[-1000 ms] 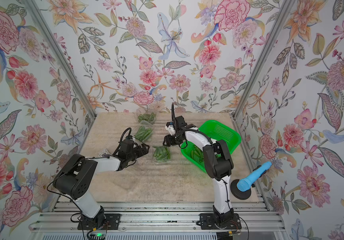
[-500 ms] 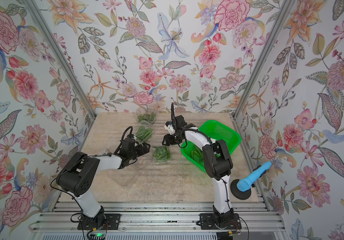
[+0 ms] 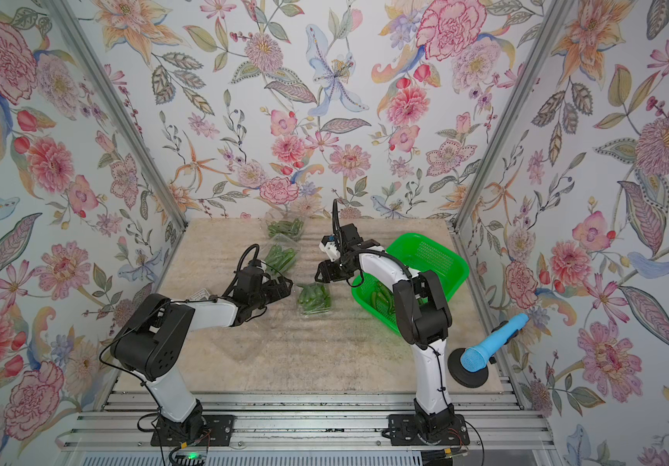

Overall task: Take small green peppers out of containers
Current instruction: Move the packing box to the center of the board.

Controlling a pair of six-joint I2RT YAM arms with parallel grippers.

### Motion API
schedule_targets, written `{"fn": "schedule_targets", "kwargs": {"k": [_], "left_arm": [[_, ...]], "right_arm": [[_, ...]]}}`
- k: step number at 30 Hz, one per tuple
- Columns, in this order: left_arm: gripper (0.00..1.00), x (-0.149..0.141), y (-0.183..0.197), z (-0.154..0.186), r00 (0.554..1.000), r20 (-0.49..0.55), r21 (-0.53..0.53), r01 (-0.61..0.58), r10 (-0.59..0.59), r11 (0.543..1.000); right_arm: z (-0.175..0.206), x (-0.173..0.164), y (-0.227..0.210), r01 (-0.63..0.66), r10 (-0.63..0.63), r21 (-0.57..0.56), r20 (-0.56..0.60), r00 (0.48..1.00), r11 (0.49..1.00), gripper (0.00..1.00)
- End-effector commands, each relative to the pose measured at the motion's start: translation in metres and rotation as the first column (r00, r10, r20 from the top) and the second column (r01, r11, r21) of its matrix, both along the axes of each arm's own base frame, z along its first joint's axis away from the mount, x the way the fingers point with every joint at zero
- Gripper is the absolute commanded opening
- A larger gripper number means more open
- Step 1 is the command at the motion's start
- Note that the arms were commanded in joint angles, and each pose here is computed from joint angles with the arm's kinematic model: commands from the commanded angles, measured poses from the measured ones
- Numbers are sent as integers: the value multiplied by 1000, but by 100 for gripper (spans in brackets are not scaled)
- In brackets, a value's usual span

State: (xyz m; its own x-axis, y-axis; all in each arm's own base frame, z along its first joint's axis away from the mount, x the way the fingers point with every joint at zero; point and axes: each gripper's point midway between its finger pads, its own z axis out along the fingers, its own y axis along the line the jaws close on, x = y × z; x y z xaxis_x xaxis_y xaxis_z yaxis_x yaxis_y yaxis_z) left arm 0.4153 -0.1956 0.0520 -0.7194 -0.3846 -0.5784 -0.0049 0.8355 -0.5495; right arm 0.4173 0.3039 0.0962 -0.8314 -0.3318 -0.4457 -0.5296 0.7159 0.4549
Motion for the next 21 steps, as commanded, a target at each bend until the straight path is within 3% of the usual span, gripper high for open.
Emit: {"fn": "schedule_targets", "kwargs": {"k": [1, 18, 21], "left_arm": [[92, -3, -5, -14, 998, -46, 24, 38, -37, 999], [89, -2, -26, -5, 993, -45, 55, 108, -106, 993], [83, -4, -30, -5, 991, -47, 40, 126, -124, 991]], "right_arm": [[-2, -7, 17, -51, 53, 49, -30, 998, 997, 58], [-9, -26, 38, -147, 160, 137, -85, 983, 980, 55], [-8, -27, 38, -153, 166, 141, -85, 983, 978, 55]]}}
